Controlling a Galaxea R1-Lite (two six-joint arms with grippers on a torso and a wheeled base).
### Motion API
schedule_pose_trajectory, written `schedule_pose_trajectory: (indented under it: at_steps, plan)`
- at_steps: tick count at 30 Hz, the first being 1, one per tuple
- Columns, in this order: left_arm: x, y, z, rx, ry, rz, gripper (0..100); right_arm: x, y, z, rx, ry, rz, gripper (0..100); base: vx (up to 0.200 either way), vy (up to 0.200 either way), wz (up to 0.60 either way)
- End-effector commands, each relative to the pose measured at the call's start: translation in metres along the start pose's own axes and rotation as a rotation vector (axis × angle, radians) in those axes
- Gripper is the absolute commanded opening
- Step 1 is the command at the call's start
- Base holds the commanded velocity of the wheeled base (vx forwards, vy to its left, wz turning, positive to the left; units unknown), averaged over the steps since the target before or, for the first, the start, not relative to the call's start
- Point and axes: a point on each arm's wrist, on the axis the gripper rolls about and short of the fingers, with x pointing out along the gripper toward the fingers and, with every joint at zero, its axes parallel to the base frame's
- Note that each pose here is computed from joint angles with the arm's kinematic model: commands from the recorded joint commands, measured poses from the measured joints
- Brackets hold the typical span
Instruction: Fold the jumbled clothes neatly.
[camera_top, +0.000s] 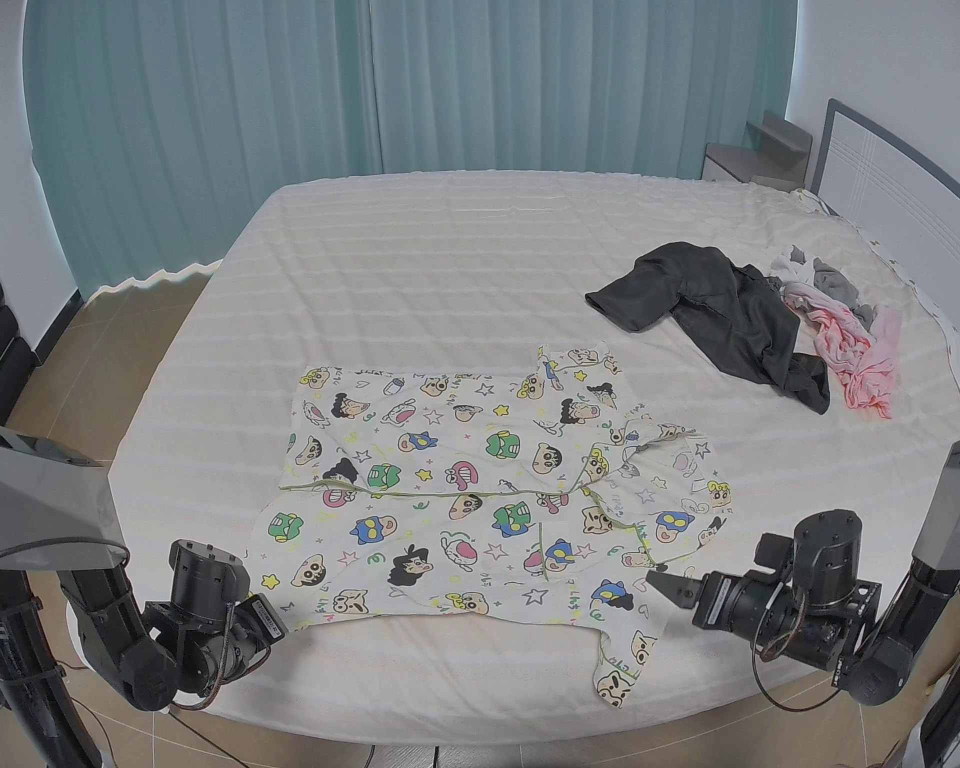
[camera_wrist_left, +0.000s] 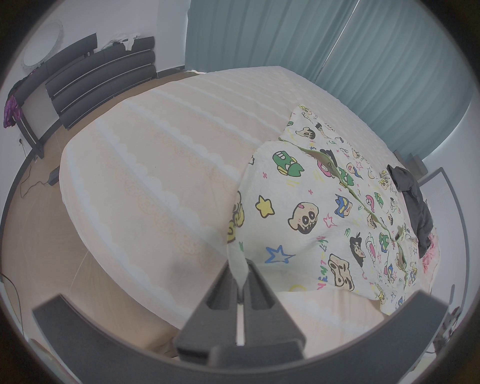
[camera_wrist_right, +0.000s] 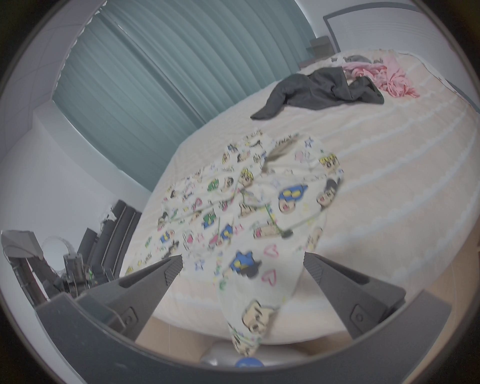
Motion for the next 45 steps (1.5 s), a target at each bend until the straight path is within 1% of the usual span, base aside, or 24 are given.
schedule_pose_trajectory:
  at_steps: [1,2,3,4,5,6,7,9,10,13,14,15,16,17,22,24,26,33,34,39,41,45]
  plan:
    - [-0.001,0.002,0.001,0.012,0.000,0.004,0,-0.008,-0.013,-0.022,-0.016,0.134,-0.028,100,0.000,0.000,0.00]
    - [-0.001,0.002,0.001,0.012,0.000,0.004,0,-0.009,-0.015,-0.026,-0.017,0.167,-0.027,100,0.000,0.000,0.00]
    - [-0.001,0.002,0.001,0.012,0.000,0.004,0,-0.010,-0.016,-0.028,-0.017,0.180,-0.025,100,0.000,0.000,0.00]
    - [-0.001,0.002,0.001,0.012,-0.001,0.003,0,-0.012,-0.019,-0.036,-0.025,0.229,-0.022,100,0.000,0.000,0.00]
    - [-0.001,0.002,0.001,0.011,-0.001,0.004,0,-0.012,-0.019,-0.038,-0.028,0.244,-0.021,100,0.000,0.000,0.00]
    - [-0.001,0.002,0.002,0.007,-0.006,0.001,0,-0.013,-0.020,-0.044,-0.041,0.283,-0.016,100,0.000,0.000,0.00]
    - [-0.002,0.002,0.004,0.001,-0.013,0.001,0,-0.012,-0.020,-0.048,-0.052,0.301,-0.013,100,0.000,0.000,0.00]
    - [-0.001,0.002,0.007,-0.007,-0.021,0.000,0,-0.011,-0.018,-0.052,-0.071,0.319,-0.004,100,0.000,0.000,0.00]
    - [-0.001,0.003,0.007,-0.010,-0.021,0.004,0,-0.008,-0.013,-0.057,-0.094,0.331,0.018,100,0.000,0.000,0.00]
    - [-0.001,0.005,0.008,-0.016,-0.020,0.013,0,-0.006,-0.005,-0.065,-0.128,0.336,0.060,100,0.000,0.000,0.00]
    - [-0.001,0.005,0.008,-0.016,-0.020,0.013,0,-0.006,-0.005,-0.065,-0.128,0.336,0.060,100,0.000,0.000,0.00]
    - [0.000,0.006,0.008,-0.022,-0.021,0.018,0,-0.003,-0.002,-0.073,-0.153,0.359,0.063,100,0.000,0.000,0.00]
    - [0.000,0.007,0.009,-0.027,-0.024,0.020,0,0.000,-0.003,-0.080,-0.173,0.373,0.044,100,0.000,0.000,0.00]
    - [0.001,0.007,0.009,-0.026,-0.023,0.021,0,0.004,-0.004,-0.083,-0.182,0.372,0.026,100,0.000,0.000,0.00]
    - [0.000,0.006,0.009,-0.027,-0.025,0.016,0,0.015,-0.002,-0.084,-0.196,0.349,0.024,100,0.000,0.000,0.00]
    - [0.000,0.006,0.010,-0.027,-0.027,0.014,0,0.020,0.001,-0.083,-0.236,0.324,0.020,100,0.000,0.000,0.00]
    - [0.000,0.006,0.010,-0.028,-0.028,0.013,0,0.026,0.003,-0.082,-0.259,0.303,0.008,100,0.000,0.000,0.00]
    - [0.000,0.006,0.009,-0.030,-0.025,0.014,0,0.044,0.012,-0.079,-0.280,0.289,-0.028,100,0.000,0.000,0.00]
    - [0.000,0.006,0.009,-0.030,-0.025,0.014,0,0.045,0.013,-0.079,-0.283,0.290,-0.037,0,0.000,0.000,0.00]
    - [0.000,0.006,0.009,-0.030,-0.025,0.014,0,0.042,0.015,-0.084,-0.314,0.322,-0.063,0,0.000,0.000,0.00]
    - [0.000,0.007,0.009,-0.032,-0.021,0.017,0,0.037,0.014,-0.082,-0.319,0.312,-0.076,0,0.000,0.000,0.00]
    - [0.000,0.007,0.009,-0.032,-0.024,0.017,0,0.025,0.015,-0.073,-0.308,0.285,-0.067,0,0.000,0.000,0.00]
